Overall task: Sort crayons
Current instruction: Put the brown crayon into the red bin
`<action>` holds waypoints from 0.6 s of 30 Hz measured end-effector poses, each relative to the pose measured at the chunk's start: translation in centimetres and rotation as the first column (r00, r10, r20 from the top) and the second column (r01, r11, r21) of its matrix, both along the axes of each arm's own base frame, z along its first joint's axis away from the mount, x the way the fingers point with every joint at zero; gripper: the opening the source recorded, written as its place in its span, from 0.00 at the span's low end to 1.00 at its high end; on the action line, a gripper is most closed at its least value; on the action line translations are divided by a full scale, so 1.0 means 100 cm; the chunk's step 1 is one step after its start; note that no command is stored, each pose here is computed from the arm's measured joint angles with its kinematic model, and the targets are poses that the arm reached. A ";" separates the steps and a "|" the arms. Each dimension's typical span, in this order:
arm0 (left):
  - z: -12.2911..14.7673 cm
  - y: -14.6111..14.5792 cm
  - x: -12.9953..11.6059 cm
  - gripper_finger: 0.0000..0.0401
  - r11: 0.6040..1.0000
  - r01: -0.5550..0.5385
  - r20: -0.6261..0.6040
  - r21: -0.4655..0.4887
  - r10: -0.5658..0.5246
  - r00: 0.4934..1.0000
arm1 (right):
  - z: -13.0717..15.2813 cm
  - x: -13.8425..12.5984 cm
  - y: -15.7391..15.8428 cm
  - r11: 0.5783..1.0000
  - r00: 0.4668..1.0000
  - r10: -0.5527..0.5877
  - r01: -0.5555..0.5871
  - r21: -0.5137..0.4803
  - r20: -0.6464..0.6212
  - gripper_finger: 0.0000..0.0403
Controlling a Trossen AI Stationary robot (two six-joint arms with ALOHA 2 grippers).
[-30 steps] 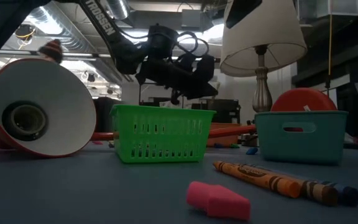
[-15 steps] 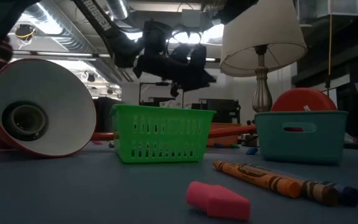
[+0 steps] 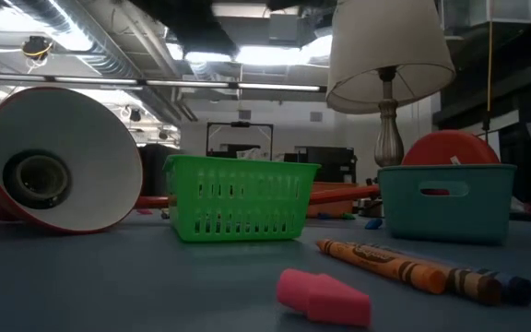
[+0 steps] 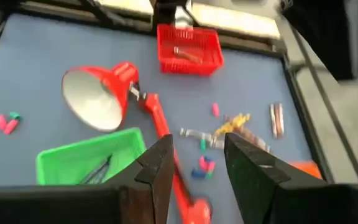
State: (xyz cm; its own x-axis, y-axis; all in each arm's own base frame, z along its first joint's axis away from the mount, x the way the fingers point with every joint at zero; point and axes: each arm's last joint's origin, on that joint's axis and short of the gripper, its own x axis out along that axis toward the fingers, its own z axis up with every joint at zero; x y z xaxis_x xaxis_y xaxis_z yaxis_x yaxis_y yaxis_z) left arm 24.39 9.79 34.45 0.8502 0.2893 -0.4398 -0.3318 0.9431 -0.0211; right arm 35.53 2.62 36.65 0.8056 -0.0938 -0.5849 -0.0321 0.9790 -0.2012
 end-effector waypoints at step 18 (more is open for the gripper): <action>0.035 -0.084 -0.132 0.27 0.988 -0.118 -0.013 -0.100 0.117 0.993 | -0.120 0.102 -0.069 0.962 0.967 0.251 -0.254 -0.105 -0.039 0.35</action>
